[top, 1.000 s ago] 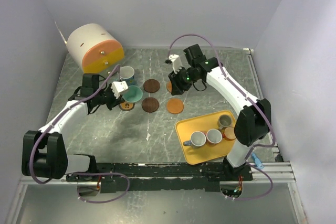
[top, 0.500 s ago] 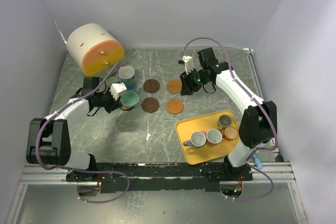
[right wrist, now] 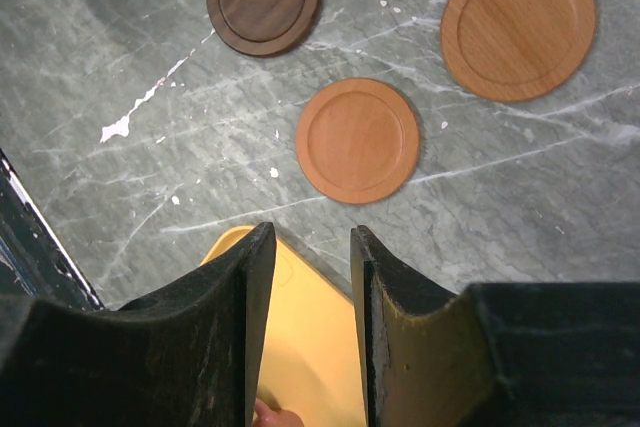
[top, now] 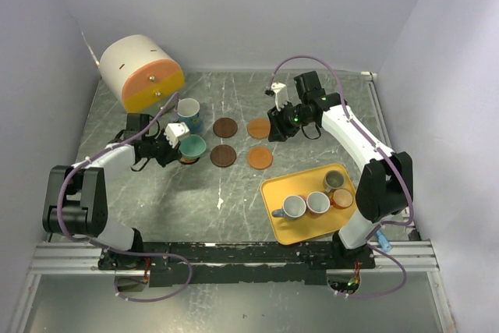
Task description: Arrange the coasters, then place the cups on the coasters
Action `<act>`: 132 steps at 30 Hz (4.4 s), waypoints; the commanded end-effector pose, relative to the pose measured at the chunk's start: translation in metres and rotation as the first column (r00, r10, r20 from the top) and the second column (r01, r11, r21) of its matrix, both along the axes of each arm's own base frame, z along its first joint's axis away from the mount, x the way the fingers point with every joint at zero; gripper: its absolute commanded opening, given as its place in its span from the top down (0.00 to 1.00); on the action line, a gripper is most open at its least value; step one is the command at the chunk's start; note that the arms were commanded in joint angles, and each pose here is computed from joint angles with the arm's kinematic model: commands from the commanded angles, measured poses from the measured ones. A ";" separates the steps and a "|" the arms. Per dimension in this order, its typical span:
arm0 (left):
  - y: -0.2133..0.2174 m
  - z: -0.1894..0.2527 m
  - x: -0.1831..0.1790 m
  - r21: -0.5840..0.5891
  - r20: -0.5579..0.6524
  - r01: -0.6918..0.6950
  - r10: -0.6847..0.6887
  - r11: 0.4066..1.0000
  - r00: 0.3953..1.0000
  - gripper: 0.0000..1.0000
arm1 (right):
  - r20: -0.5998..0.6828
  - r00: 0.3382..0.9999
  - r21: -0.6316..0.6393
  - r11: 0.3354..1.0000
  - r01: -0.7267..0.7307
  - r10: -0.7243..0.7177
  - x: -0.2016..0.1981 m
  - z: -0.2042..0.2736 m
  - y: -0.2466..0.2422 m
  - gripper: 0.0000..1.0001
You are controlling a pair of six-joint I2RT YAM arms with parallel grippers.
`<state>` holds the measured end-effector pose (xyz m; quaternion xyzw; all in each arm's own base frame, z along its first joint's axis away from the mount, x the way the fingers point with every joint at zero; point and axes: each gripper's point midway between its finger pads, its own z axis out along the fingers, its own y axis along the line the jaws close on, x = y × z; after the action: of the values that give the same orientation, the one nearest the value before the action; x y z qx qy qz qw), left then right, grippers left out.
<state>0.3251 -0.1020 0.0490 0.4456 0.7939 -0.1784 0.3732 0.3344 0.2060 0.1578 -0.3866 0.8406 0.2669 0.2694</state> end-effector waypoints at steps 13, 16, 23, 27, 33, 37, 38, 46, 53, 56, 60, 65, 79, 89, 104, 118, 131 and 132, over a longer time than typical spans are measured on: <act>0.001 0.018 0.032 -0.005 0.071 -0.027 0.027 1.000 0.997 0.93 | 0.023 1.000 0.001 1.000 -0.011 0.011 -0.001 0.001 -0.003 0.64; 0.002 0.017 0.031 -0.001 0.062 -0.029 0.029 1.000 0.998 0.93 | 0.019 1.000 -0.001 1.000 -0.016 0.016 -0.001 0.001 -0.002 0.64; 0.002 0.015 0.030 -0.001 0.050 -0.037 0.037 0.999 0.998 0.89 | 0.011 1.000 0.001 1.000 -0.021 0.021 0.000 -0.001 -0.001 0.64; 0.002 0.014 0.028 -0.001 0.034 -0.035 0.035 0.999 0.999 0.85 | 0.017 1.000 0.000 1.000 -0.019 0.019 0.000 0.000 -0.002 0.64; 0.002 0.013 0.023 0.001 0.023 -0.031 0.031 1.000 0.999 0.77 | 0.020 1.000 -0.003 1.000 -0.018 0.018 0.000 0.001 -0.003 0.64; 0.003 0.012 0.020 0.005 0.015 -0.032 0.032 0.999 0.999 0.75 | 0.019 1.000 -0.003 1.000 -0.020 0.020 0.000 0.001 -0.002 0.64; 0.003 0.012 0.019 0.007 0.011 -0.030 0.030 1.000 0.999 0.74 | 0.018 1.000 -0.002 1.000 -0.021 0.021 0.000 0.001 -0.002 0.64; 0.004 0.011 0.013 0.020 -0.002 -0.032 0.033 0.999 0.999 0.67 | 0.005 1.000 0.003 1.000 -0.027 0.027 -0.001 -0.001 -0.001 0.64; 0.008 0.010 0.010 0.043 -0.010 -0.037 0.038 0.998 0.999 0.66 | 0.008 1.000 0.004 1.000 -0.027 0.027 -0.001 0.001 -0.001 0.64; 0.010 0.010 0.009 0.052 -0.013 -0.041 0.042 0.998 0.999 0.67 | 0.011 1.000 0.003 1.000 -0.029 0.029 -0.002 0.002 -0.001 0.63; 0.011 0.010 0.007 0.062 -0.007 -0.039 0.039 0.997 0.999 0.67 | 0.013 1.000 0.003 1.000 -0.028 0.028 -0.002 0.002 -0.001 0.63; 0.014 0.010 0.005 0.079 -0.003 -0.038 0.038 0.996 0.999 0.67 | 0.024 0.999 -0.002 1.000 -0.022 0.022 -0.003 0.005 -0.003 0.63; 0.018 0.037 0.000 0.101 0.032 -0.038 0.035 0.994 0.999 0.61 | 0.108 0.993 -0.124 0.991 -0.041 0.054 -0.034 0.012 -0.036 0.52; 0.022 0.098 0.001 0.036 0.124 -0.172 0.167 0.984 0.978 0.41 | 0.111 0.949 -0.292 0.923 -0.253 0.295 -0.119 0.003 -0.040 0.47; 0.035 0.117 0.022 0.037 0.222 -0.273 0.258 0.961 0.940 0.18 | 0.016 0.944 -0.428 0.855 -0.291 0.329 -0.169 -0.047 -0.080 0.47; 0.043 0.111 0.022 0.061 0.245 -0.280 0.257 0.958 0.935 0.20 | -0.026 0.937 -0.450 0.833 -0.322 0.348 -0.168 -0.062 -0.081 0.61; 0.045 0.111 0.021 0.051 0.244 -0.279 0.259 0.959 0.935 0.20 | -0.058 0.913 -0.425 0.817 -0.389 0.404 -0.172 -0.067 -0.068 0.77; 0.045 0.111 0.021 0.050 0.244 -0.278 0.258 0.959 0.935 0.20 | -0.056 0.913 -0.426 0.817 -0.389 0.405 -0.172 -0.067 -0.068 0.80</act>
<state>0.3433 -0.0589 0.1517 0.3657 0.8151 -0.0437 0.4473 0.1604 0.1315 0.0891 -0.5975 0.7842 0.1133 0.1235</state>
